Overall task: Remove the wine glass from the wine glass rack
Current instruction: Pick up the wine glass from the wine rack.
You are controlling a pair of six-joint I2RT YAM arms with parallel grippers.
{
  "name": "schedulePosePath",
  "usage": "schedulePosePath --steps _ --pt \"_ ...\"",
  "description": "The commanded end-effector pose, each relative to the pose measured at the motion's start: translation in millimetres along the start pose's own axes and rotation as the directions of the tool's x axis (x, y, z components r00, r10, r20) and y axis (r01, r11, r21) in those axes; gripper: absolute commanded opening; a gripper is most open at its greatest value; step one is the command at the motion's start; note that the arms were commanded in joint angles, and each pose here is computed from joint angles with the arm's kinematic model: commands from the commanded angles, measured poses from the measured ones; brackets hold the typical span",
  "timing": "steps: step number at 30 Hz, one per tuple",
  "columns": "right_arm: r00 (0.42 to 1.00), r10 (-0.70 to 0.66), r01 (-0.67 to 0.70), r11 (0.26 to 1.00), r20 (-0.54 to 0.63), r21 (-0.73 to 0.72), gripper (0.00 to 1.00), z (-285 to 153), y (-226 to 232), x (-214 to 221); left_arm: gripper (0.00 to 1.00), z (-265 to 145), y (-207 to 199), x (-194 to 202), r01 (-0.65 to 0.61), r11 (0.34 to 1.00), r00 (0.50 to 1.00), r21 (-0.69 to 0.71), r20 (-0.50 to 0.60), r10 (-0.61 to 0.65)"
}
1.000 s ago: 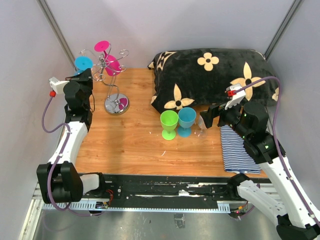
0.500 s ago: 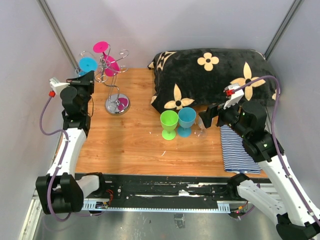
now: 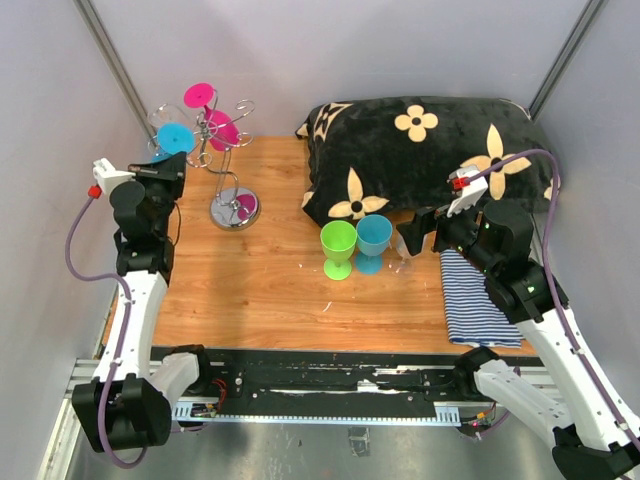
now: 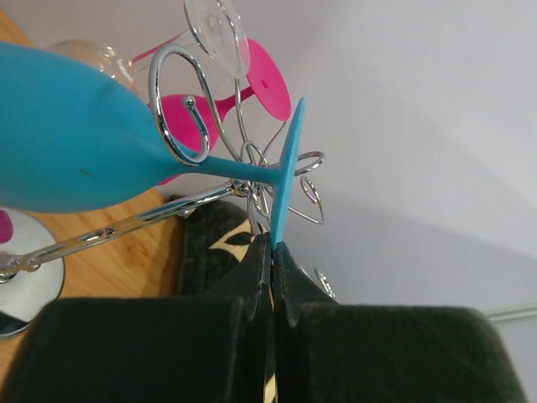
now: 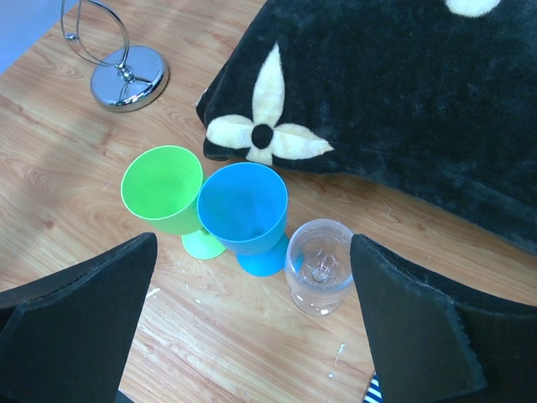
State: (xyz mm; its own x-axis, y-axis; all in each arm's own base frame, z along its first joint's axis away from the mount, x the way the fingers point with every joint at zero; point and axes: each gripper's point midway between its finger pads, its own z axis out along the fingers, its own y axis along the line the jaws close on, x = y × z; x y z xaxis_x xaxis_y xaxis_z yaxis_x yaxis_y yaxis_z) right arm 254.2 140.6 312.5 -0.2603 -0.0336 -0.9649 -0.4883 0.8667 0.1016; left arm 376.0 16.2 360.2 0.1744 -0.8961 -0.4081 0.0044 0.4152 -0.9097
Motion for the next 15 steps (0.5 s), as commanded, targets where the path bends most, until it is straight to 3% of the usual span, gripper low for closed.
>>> schedulePosePath --steps 1,6,15 --pt "0.999 0.026 -0.026 1.000 0.038 -0.002 0.98 -6 1 -18 0.01 -4 8 -2 -0.090 0.996 0.995 -0.015 -0.053 0.089" --pt "0.999 0.036 -0.035 0.999 0.032 -0.007 0.98 -4 2 -18 0.00 -7 -5 1 -0.124 0.990 0.985 0.065 -0.112 0.130" --pt "0.997 0.072 -0.071 0.997 0.021 -0.015 0.98 0 4 -18 0.01 -7 -8 -15 0.007 0.997 0.987 0.077 -0.161 0.006"
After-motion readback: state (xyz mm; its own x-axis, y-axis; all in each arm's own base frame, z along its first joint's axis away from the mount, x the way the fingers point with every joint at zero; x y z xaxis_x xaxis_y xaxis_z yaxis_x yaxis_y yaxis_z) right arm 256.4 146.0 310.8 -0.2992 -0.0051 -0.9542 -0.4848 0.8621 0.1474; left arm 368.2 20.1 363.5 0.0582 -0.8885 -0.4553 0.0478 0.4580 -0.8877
